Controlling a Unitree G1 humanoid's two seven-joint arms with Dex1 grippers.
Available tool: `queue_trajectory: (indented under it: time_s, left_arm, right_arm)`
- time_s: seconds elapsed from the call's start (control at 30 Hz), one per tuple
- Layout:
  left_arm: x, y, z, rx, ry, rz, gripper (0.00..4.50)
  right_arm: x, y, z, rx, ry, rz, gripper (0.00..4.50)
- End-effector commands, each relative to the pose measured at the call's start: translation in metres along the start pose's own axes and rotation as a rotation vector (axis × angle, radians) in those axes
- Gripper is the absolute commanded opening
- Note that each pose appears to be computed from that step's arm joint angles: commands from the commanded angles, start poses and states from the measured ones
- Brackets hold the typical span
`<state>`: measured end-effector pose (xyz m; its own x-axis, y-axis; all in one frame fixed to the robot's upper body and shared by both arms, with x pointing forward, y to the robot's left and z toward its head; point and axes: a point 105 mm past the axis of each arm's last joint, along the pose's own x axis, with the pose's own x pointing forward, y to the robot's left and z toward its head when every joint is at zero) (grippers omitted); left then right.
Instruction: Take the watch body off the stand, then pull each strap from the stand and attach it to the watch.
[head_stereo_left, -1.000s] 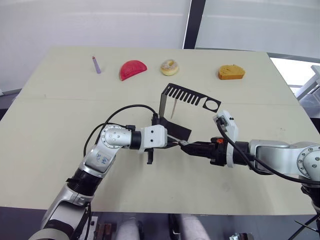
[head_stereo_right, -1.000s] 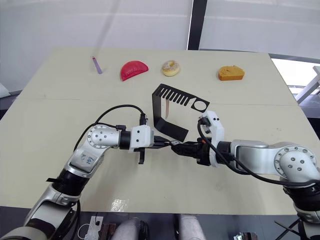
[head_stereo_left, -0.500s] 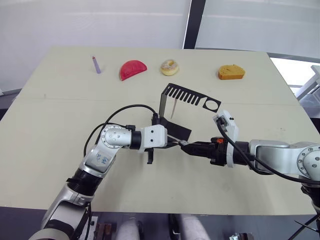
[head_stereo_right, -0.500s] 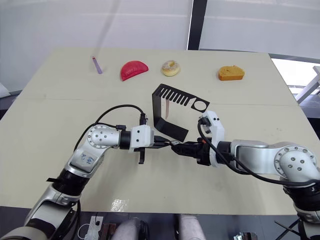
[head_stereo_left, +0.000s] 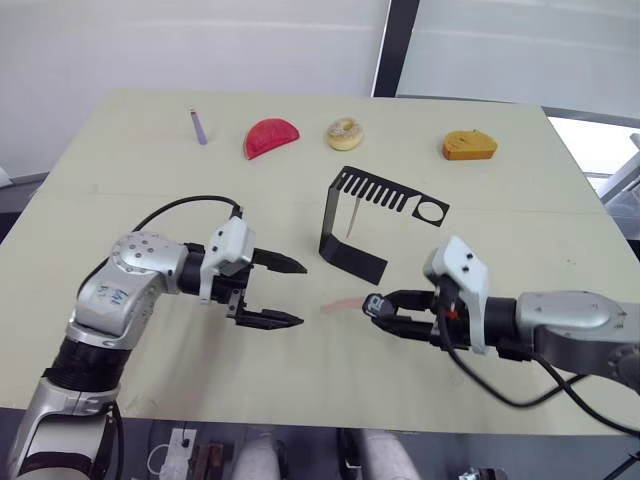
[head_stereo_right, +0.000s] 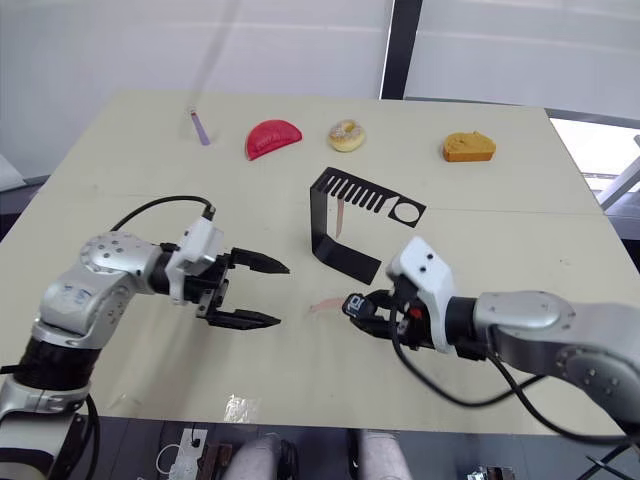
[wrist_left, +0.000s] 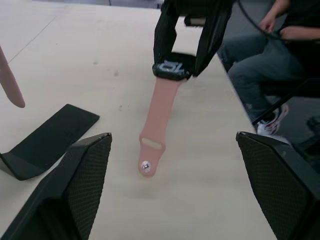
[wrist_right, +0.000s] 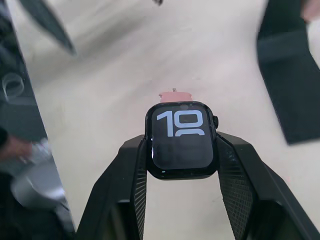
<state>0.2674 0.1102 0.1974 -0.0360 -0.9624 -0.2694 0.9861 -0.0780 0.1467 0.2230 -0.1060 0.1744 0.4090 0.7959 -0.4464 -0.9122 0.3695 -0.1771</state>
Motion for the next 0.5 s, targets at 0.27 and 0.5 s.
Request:
queue_trajectory:
  time_s: [0.27,0.5]
  left_arm:
    - [0.014,-0.016,0.011,0.131,-0.021,-0.074,4.44]
    - [0.011,-0.016,0.01,0.141,-0.027,-0.027,4.44]
  right_arm:
    - [-0.003,0.003,0.003,-0.285,-0.124,0.057,1.49]
    - [-0.001,0.001,0.001,-0.297,-0.125,0.079,1.49]
